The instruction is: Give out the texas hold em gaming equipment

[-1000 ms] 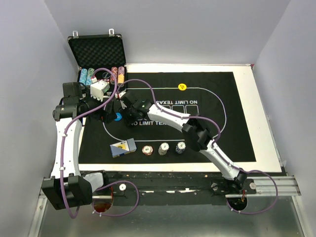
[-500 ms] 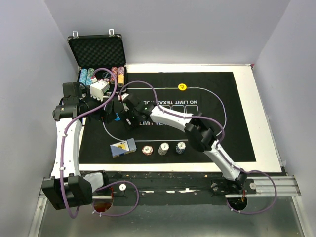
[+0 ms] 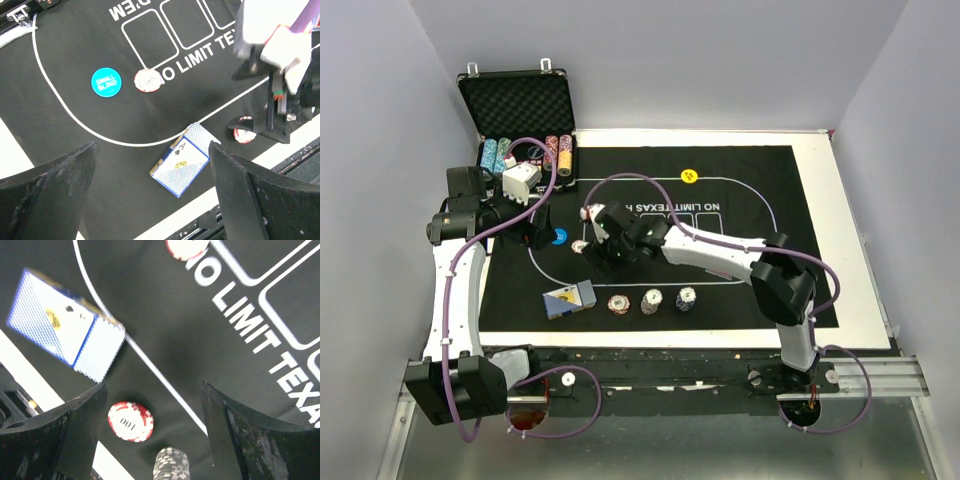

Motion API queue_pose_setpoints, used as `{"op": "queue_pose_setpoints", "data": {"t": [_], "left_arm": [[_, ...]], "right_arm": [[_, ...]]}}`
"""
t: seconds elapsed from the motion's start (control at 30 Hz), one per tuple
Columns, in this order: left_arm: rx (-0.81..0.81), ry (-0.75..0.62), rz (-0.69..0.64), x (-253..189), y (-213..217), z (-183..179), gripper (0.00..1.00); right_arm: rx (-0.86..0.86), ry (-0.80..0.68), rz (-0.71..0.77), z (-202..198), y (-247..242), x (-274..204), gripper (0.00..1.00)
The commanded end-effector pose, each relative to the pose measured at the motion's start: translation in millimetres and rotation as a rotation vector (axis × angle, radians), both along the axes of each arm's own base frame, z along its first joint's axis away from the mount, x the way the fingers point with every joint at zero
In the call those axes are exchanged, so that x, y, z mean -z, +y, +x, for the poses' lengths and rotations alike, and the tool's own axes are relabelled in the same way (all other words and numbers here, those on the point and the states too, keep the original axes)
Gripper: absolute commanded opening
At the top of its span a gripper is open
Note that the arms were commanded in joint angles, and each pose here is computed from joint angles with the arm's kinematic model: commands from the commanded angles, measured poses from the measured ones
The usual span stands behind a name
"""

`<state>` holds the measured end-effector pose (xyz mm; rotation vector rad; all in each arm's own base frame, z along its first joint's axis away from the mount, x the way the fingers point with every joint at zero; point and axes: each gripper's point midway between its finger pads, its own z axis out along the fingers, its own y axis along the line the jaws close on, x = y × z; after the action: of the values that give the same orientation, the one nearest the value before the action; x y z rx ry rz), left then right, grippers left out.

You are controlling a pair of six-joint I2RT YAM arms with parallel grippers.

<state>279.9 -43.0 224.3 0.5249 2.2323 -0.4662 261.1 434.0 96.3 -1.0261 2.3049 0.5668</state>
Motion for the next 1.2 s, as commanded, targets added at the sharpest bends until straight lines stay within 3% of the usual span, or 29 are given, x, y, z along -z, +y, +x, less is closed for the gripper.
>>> {"op": "queue_pose_setpoints", "data": {"t": [0.0, 0.2, 0.77, 0.97, 1.17], "left_arm": [[0.004, -0.029, 0.000, -8, 0, -2, 0.99], [0.006, -0.033, 0.006, -10, 1, -3, 0.99], [0.006, -0.041, 0.022, -15, 3, -2, 0.99], [0.005, -0.040, 0.020, -15, 3, -2, 0.99], [0.002, -0.037, 0.021, -13, 4, -2, 0.99]], "right_arm": [[-0.098, 0.080, -0.109, -45, -19, 31, 0.83], [-0.159, 0.086, -0.188, -71, -24, 50, 0.84], [-0.193, 0.071, -0.280, -92, -23, 82, 0.82], [-0.168, 0.045, -0.274, -85, -21, 81, 0.75], [-0.157, 0.031, -0.266, -84, -21, 80, 0.62]]}}
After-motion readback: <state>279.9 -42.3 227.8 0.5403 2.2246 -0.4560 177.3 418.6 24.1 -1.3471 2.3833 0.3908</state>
